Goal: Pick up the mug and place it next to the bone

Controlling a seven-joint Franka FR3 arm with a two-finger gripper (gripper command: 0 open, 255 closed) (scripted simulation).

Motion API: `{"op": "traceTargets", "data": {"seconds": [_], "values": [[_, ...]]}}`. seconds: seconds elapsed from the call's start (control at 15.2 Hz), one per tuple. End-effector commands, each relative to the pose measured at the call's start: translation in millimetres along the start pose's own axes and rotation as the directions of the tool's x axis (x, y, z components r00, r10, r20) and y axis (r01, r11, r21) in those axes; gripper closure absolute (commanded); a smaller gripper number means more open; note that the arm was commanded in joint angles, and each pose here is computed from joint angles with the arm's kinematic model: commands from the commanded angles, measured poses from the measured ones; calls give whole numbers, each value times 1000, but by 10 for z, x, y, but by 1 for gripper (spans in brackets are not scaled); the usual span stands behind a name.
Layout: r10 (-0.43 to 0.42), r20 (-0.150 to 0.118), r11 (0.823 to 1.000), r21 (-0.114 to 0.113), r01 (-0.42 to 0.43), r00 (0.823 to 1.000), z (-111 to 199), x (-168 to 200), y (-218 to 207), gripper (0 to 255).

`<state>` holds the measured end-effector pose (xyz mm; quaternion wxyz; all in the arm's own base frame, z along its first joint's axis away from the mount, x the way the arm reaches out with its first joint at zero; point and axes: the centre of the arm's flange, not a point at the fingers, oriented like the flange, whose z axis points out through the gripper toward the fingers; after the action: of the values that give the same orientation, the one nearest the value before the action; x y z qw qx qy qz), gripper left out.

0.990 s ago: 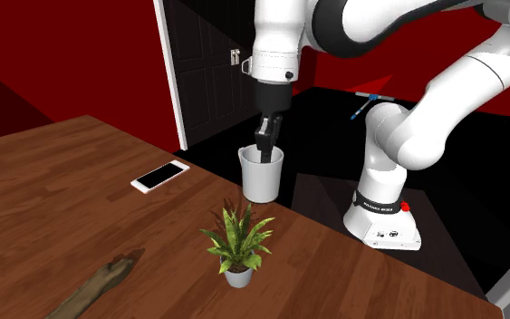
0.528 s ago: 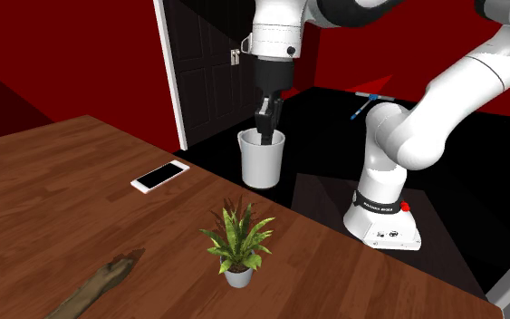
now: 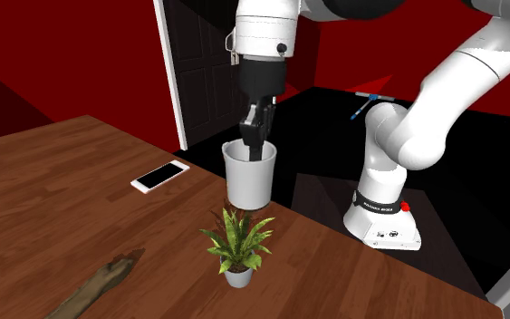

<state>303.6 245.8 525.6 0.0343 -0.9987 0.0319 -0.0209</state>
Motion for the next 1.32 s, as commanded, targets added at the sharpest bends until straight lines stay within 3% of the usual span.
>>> {"op": "traceTargets", "data": {"seconds": [0.0, 1.25], "values": [[1, 0, 1000, 2, -1, 1000, 35, 12, -294, 255], [1, 1, 1000, 2, -1, 1000, 199, 29, -2797, 255]]}}
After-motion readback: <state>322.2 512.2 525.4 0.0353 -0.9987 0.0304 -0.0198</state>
